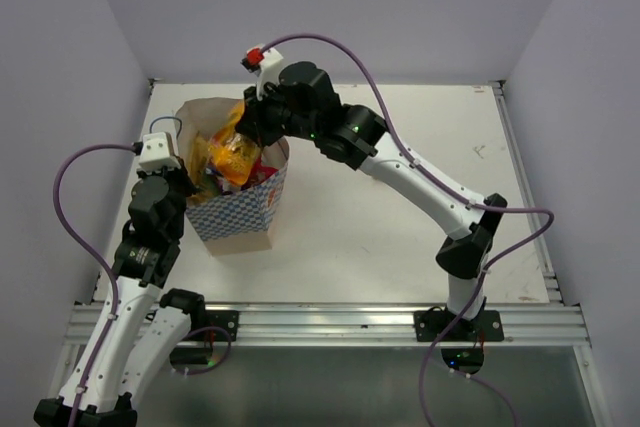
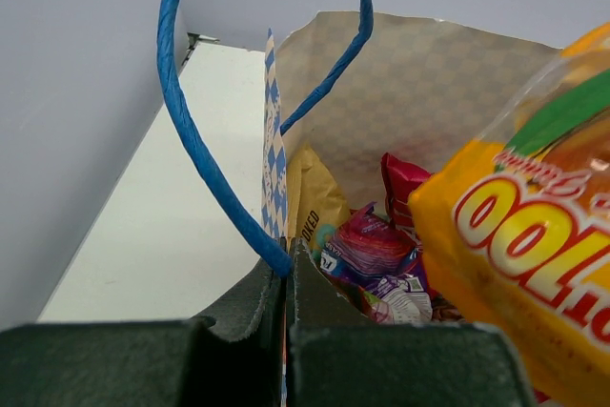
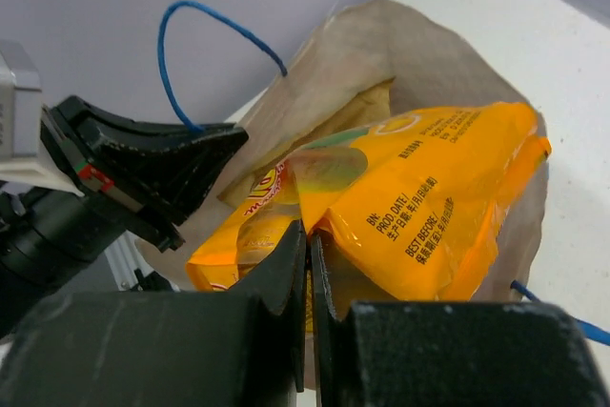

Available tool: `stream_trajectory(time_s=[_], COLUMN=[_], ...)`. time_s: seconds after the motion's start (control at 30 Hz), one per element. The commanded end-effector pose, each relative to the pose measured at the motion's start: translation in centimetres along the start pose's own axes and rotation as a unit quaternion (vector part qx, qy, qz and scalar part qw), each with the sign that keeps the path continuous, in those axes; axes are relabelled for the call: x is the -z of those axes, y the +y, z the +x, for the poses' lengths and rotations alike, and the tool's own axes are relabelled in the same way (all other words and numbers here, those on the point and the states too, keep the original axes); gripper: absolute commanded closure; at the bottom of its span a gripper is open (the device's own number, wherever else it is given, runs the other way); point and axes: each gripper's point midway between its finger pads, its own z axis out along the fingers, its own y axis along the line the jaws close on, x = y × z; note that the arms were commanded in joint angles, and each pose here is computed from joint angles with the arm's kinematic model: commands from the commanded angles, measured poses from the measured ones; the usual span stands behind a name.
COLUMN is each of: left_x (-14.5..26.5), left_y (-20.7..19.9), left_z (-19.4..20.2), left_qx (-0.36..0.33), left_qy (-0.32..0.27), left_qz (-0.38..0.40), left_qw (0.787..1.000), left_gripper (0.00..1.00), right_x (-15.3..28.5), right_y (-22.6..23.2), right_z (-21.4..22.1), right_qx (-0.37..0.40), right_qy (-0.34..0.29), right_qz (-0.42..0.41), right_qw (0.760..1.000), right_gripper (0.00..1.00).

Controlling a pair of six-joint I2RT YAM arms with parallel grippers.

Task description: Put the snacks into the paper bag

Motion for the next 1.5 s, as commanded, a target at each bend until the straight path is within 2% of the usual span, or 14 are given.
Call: stream_trajectory(time_s=[0.0,0.13,0.17,0.23,0.3,0.33,0.5,0.53,0.67,0.77,0.87,1.1,1.23,1.47], left_x=[0.0,0.0,0.0,0.0,-0.1,-0.1,-0.1,0.0,-0.1,0.0,0.0,-0.1,-0.1,-0.1], left_y=[-0.3,-0.3,-0.4,-0.4,-0.4,-0.4,-0.4,-0.4,-0.4,-0.3,-0.3,-0.4,-0.3,-0.4], left_z=[-1.0,-1.0,-1.0,-1.0,-1.0,-0.9,-1.0,-1.0,-0.9,-1.0,-1.0,-0.8,-0.9,-0.8], left_qx=[0.003,0.003,0.004,0.003,0.003,0.002,0.002,0.002,0.002,0.002,0.002,0.000,0.000,0.000], left_qy=[-0.022,-0.022,-0.021,-0.022,-0.021,-0.020,-0.022,-0.022,-0.021,-0.022,-0.022,-0.019,-0.021,-0.020], left_qz=[0.008,0.008,0.009,0.009,0.009,0.009,0.010,0.010,0.010,0.008,0.008,0.008,0.008,0.008], left_qw=[1.000,1.000,1.000,1.000,1.000,1.000,1.000,1.000,1.000,1.000,1.000,1.000,1.000,1.000], left_gripper=[1.00,1.00,1.00,1.00,1.00,1.00,1.00,1.00,1.00,1.00,1.00,1.00,1.00,1.00], right_x=[2.3,0.9,0.6,-0.1,-0.2,0.0,3.3,6.0,10.6,13.9,12.6,10.2,8.9,7.4], right_y=[2.6,3.2,3.4,4.4,5.3,5.8,5.4,5.0,-1.5,-8.1,-16.0,-27.0,-30.6,-34.4], right_z=[-4.5,-2.3,-1.7,-1.4,-1.9,-2.1,-5.5,-7.5,-9.1,-9.2,-1.9,9.4,13.9,19.2], right_qx=[0.016,0.019,0.020,0.025,0.032,0.040,0.079,0.097,0.120,0.050,0.003,-0.049,-0.057,-0.053], right_qy=[-0.077,-0.043,-0.031,-0.023,-0.025,-0.026,-0.064,-0.093,-0.111,-0.112,-0.039,0.092,0.155,0.221], right_qz=[-0.030,-0.040,-0.043,-0.066,-0.081,-0.092,-0.063,-0.045,0.115,0.169,0.245,0.361,0.391,0.428], right_qw=[0.996,0.998,0.998,0.997,0.996,0.995,0.993,0.990,0.980,0.978,0.969,0.927,0.906,0.874], right_gripper=[1.00,1.00,0.92,0.66,0.51,0.30,0.28,0.26,0.14,0.14,0.14,0.14,0.14,0.14])
